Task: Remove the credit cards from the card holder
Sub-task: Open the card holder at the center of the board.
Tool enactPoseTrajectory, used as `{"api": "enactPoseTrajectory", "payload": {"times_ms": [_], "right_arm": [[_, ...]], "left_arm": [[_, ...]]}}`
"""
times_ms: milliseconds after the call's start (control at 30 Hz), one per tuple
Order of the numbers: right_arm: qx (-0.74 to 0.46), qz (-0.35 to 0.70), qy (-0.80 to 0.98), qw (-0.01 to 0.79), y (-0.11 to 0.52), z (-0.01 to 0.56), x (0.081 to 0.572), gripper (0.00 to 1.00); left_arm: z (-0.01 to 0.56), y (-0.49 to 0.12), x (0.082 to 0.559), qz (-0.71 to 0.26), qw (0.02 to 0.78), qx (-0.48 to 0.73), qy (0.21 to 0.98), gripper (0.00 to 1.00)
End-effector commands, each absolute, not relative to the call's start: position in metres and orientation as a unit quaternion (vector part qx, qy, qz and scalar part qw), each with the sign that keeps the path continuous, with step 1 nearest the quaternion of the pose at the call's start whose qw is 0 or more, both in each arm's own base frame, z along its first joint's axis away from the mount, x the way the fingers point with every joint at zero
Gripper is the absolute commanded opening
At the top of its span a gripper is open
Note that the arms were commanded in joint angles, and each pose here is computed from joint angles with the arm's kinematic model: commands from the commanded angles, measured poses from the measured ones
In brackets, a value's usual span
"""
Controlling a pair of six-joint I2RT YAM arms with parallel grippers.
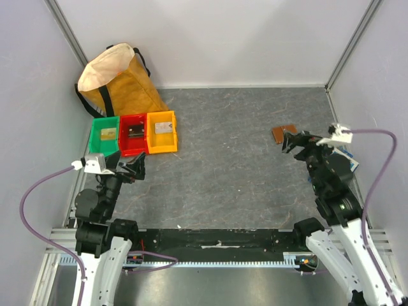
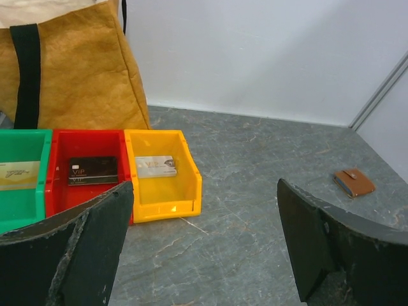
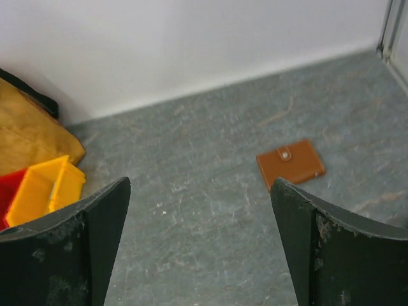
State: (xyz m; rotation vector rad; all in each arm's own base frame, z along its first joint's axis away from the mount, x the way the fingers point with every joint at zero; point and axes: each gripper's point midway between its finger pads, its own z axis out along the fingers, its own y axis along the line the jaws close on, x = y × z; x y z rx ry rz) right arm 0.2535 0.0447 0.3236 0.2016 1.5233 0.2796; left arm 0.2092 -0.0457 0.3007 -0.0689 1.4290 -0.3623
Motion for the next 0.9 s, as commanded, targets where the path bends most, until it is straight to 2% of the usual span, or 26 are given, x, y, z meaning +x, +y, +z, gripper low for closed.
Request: {"api": "enactPoseTrajectory", "payload": {"times_ms": [0,200,300,433,633,867], "right_arm": [[0.152,0.13,0.739,0.643,0.055,0.285,0.29,0.98],[0.163,0.117,0.822,0.533,0.079,0.211,0.342,0.98],[0.218,0.136,0.837,0.483,0.076,0.174,0.364,0.98],[0.325,0.14,0.81,0.467,0.04,0.142,0.388,0.96],[0.458,0.184,0.733,0.468,-0.013,0.111,0.408,0.84],[0.517,0.198,0.711,0.433,-0.03,0.067,0.421,0.72]], "left_arm": [[0.314,-0.042,0.198,-0.171,0.75,-0.049,0.637,0.99],[0.318,-0.042,0.193,-0.171,0.758,-0.044,0.628,0.99],[0.319,-0.041,0.192,-0.17,0.761,-0.041,0.625,0.98],[0.321,-0.041,0.19,-0.169,0.764,-0.039,0.621,0.98],[0.321,-0.04,0.19,-0.164,0.765,-0.037,0.621,0.98],[0.321,-0.04,0.19,-0.161,0.766,-0.035,0.621,0.98]]}}
